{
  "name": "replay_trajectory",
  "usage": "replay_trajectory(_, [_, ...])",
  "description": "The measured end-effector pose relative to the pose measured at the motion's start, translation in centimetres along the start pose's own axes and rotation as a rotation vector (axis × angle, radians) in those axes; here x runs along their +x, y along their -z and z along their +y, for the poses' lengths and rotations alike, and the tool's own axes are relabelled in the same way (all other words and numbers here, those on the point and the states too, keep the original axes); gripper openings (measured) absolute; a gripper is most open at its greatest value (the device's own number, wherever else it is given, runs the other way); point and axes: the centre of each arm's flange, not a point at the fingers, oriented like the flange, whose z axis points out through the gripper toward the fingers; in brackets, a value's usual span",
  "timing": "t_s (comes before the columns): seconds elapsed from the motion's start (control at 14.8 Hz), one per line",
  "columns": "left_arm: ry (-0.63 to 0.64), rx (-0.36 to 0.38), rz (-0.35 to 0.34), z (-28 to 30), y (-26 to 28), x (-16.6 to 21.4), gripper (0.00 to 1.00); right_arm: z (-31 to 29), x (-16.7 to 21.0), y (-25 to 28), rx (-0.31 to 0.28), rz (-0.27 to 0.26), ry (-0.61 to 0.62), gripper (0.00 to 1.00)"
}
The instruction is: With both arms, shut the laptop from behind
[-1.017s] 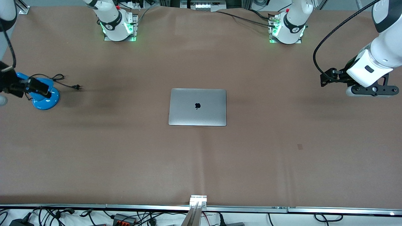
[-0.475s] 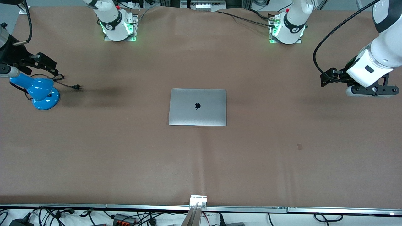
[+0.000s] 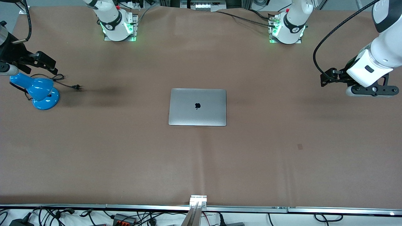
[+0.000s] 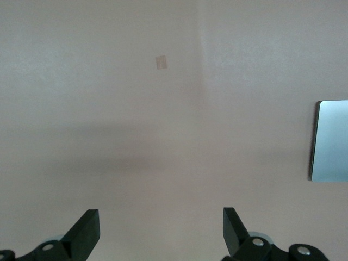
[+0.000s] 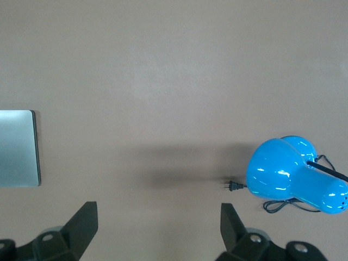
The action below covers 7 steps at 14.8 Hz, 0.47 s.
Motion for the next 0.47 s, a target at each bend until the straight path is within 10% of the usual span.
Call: replay_trajectory(0.47, [-0.001,0.0,0.0,0.0,0.0,0.0,1.0,0.01,0.07,0.24,0.0,0.01,0.0,1.0])
